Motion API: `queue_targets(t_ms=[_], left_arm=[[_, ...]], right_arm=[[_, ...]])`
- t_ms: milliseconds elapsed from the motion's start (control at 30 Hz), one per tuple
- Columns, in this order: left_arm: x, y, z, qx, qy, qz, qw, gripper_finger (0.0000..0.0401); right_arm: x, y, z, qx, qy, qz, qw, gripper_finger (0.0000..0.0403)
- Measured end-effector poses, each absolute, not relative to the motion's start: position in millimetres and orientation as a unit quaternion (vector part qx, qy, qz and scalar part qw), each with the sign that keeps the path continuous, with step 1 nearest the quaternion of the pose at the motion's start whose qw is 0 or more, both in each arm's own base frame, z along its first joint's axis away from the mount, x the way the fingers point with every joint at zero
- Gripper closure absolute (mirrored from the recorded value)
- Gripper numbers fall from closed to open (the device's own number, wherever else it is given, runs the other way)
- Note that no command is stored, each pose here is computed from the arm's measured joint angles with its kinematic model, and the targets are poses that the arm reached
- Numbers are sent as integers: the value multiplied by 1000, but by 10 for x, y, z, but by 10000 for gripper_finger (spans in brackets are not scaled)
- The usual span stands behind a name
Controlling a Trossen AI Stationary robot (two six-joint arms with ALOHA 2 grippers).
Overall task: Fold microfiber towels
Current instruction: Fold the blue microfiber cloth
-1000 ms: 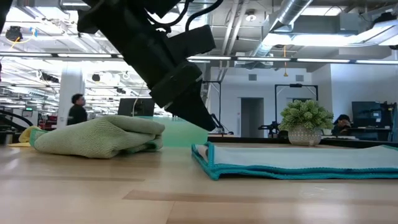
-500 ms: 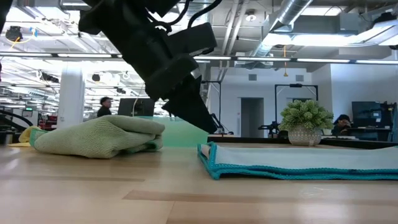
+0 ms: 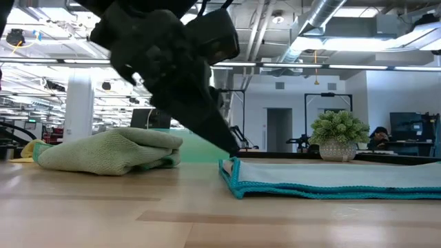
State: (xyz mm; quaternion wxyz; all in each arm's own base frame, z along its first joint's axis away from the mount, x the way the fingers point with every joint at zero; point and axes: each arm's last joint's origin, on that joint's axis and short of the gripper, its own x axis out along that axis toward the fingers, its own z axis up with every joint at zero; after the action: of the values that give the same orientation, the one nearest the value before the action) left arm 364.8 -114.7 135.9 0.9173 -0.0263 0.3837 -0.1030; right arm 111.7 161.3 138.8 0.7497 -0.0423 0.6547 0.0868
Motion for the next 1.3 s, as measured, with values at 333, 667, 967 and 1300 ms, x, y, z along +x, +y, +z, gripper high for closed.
queue_targets(t_ms=[333, 667, 967, 1300], left_arm=[[3671, -1137, 1377, -3, 360, -98, 928, 287], [3729, -1160, 1425, -2, 321, -109, 941, 316], [3762, -1150, 1098, -62, 399, -150, 903, 344], [3848, -1195, 1291, -62, 400, -169, 898, 353]], right_arm=[[1149, 1641, 1443, -26, 666, 97, 740, 374], [1252, 1571, 1467, -11, 664, 69, 744, 384], [1169, 1599, 1358, 19, 687, 122, 716, 386], [1169, 1601, 1401, 10, 689, 115, 715, 391]])
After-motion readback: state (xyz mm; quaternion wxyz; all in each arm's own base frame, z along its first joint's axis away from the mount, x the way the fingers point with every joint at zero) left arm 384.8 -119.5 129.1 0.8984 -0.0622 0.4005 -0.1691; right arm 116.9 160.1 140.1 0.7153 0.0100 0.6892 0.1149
